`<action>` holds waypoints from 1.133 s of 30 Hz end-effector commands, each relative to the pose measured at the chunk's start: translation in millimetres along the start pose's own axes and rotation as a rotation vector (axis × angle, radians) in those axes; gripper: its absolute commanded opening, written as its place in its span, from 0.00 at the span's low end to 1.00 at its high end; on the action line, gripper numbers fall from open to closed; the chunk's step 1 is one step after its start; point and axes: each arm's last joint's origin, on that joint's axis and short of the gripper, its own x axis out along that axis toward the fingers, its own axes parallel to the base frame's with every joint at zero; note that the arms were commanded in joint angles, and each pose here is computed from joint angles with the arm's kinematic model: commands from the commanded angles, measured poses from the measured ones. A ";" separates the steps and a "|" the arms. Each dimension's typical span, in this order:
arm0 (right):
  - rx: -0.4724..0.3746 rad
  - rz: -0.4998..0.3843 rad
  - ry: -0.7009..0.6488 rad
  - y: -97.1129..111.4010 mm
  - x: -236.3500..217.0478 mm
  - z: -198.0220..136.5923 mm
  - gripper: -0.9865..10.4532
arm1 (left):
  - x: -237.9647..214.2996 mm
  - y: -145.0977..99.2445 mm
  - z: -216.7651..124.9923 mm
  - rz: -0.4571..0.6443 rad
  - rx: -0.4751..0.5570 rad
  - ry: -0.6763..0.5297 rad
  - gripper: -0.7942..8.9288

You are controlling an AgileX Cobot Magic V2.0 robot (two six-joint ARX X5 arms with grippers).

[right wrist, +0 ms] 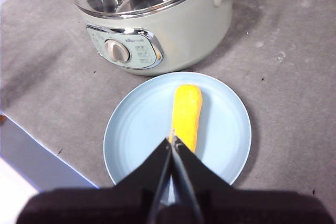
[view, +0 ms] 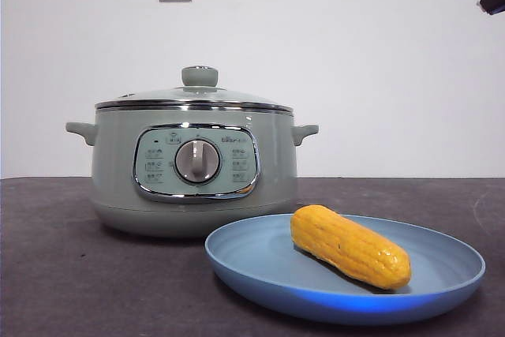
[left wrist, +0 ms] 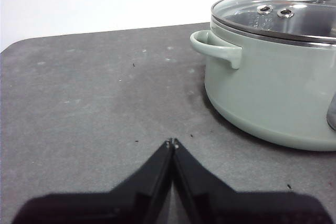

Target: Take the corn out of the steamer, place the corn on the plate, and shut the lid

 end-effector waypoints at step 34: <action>-0.085 -0.481 -0.537 -53.5 -16.1 -34.0 0.09 | 1.2 0.2 -3.9 0.004 -0.008 0.006 0.08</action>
